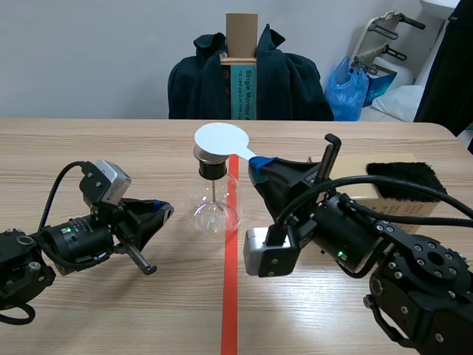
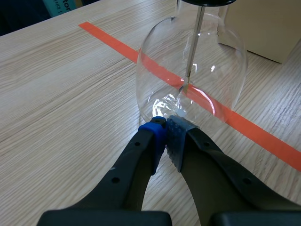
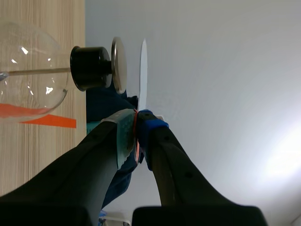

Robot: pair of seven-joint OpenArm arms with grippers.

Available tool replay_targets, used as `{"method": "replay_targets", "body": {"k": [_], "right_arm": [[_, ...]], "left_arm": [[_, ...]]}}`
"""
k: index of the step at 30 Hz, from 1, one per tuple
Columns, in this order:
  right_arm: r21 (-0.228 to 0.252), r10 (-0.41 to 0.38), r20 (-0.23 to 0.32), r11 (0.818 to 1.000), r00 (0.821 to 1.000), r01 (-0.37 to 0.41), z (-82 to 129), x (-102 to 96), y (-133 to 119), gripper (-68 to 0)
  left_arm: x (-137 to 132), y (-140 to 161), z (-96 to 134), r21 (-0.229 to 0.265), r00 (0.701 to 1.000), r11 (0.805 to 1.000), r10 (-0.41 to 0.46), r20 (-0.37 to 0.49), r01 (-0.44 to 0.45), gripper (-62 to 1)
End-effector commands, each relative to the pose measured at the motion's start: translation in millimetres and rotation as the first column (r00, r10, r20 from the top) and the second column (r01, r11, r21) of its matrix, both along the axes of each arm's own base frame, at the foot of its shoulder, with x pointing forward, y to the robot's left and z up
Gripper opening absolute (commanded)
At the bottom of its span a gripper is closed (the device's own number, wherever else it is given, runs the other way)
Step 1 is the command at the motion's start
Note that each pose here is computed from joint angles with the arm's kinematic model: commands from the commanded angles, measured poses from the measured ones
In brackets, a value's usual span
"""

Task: Do the electroscope experiment.
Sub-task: 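Move the plate toward and away from the electroscope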

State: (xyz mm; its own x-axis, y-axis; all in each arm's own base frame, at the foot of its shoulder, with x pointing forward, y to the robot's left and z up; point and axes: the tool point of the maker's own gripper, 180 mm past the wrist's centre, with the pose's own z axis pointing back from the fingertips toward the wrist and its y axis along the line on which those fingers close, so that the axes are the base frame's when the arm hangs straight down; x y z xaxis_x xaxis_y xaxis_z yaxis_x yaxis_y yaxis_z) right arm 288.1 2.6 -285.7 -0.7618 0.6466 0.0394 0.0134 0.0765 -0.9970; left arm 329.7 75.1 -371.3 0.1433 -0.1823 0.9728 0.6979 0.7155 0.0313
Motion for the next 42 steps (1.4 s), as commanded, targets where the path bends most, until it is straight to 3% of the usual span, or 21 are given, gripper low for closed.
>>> {"method": "replay_targets", "body": {"k": [1, 16, 24, 28, 35, 39, 42], "right_arm": [[0.012, 0.001, 0.04, 1.0, 0.999, -0.001, 12, 5.6, -1, -66.7], [0.011, 0.022, 0.039, 1.0, 0.999, -0.022, 11, 1.9, 2, -66.7], [0.017, -0.095, 0.028, 0.995, 0.995, 0.094, 11, 17.4, -12, -66.7], [0.021, -0.208, 0.017, 0.978, 0.978, 0.208, 10, 31.0, -28, -66.7], [0.024, -0.379, -0.003, 0.925, 0.925, 0.379, 8, 47.8, -55, -66.7], [0.024, -0.425, -0.008, 0.905, 0.905, 0.425, 7, 51.8, -63, -66.7], [0.024, -0.433, -0.009, 0.901, 0.901, 0.433, 7, 52.4, -65, -66.7]], "left_arm": [[5, -4, 12, -0.024, 0.999, 1.0, -0.002, 0.032, 0.003, -58.1], [5, -4, 12, -0.024, 0.999, 1.0, -0.001, 0.033, 0.002, -58.1], [5, -4, 12, -0.024, 0.999, 1.0, -0.001, 0.033, 0.002, -58.1], [5, -4, 12, -0.024, 0.999, 1.0, -0.001, 0.033, 0.002, -58.1], [5, -4, 12, -0.024, 0.999, 1.0, -0.001, 0.033, 0.002, -58.1], [5, -4, 12, -0.024, 0.999, 1.0, -0.001, 0.033, 0.002, -58.1], [5, -4, 12, -0.024, 0.999, 1.0, -0.001, 0.033, 0.002, -58.1]]}}
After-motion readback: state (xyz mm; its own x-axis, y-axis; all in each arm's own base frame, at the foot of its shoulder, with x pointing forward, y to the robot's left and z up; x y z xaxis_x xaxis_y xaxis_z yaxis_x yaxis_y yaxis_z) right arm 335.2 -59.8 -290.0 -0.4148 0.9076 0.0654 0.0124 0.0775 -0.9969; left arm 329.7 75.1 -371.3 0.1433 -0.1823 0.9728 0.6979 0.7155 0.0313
